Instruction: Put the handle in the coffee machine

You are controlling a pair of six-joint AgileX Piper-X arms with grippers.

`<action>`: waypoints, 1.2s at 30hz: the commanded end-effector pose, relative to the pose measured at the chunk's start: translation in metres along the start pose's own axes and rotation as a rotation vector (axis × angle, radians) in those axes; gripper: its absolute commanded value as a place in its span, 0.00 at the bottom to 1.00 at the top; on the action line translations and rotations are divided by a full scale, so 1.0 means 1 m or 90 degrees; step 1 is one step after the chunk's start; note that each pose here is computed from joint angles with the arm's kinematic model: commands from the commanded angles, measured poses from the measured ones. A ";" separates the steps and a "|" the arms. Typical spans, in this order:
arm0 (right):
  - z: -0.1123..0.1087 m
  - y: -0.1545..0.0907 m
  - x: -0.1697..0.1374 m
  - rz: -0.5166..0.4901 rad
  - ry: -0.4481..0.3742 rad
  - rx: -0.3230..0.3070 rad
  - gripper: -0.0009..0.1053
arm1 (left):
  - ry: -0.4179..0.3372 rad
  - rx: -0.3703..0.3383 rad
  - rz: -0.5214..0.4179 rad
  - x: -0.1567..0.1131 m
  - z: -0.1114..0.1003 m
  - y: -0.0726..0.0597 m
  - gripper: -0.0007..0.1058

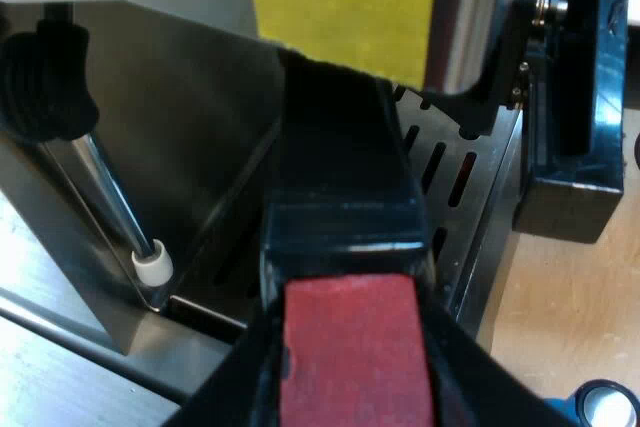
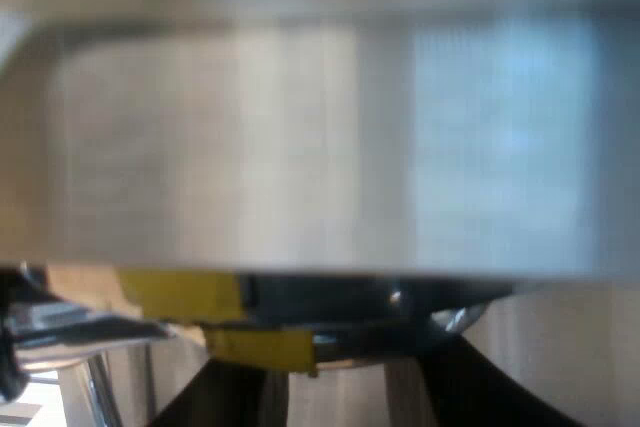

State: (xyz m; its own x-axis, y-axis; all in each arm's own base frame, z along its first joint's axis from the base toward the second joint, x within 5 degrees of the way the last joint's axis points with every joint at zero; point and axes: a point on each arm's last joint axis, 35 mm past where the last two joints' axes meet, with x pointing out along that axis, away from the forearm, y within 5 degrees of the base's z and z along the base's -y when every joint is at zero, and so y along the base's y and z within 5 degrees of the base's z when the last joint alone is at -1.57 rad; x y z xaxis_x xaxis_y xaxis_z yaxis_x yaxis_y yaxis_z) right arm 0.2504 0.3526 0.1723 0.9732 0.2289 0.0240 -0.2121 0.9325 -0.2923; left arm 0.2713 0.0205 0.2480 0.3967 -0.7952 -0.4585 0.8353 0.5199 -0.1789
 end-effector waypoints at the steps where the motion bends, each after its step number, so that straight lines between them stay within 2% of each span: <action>1: 0.012 -0.006 0.002 -0.017 -0.033 0.024 0.26 | -0.070 0.039 -0.029 -0.007 0.017 -0.004 0.01; 36: 0.013 -0.006 0.002 -0.018 -0.036 0.027 0.26 | -0.059 0.033 -0.020 -0.007 0.016 -0.004 0.01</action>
State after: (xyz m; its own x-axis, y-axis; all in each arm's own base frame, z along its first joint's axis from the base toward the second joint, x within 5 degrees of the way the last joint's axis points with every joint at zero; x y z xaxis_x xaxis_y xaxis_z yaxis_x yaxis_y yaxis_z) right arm 0.2504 0.3526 0.1724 0.9732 0.2288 0.0248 -0.2117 0.9320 -0.2943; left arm 0.2713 0.0206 0.2480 0.3974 -0.7938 -0.4603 0.8347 0.5212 -0.1781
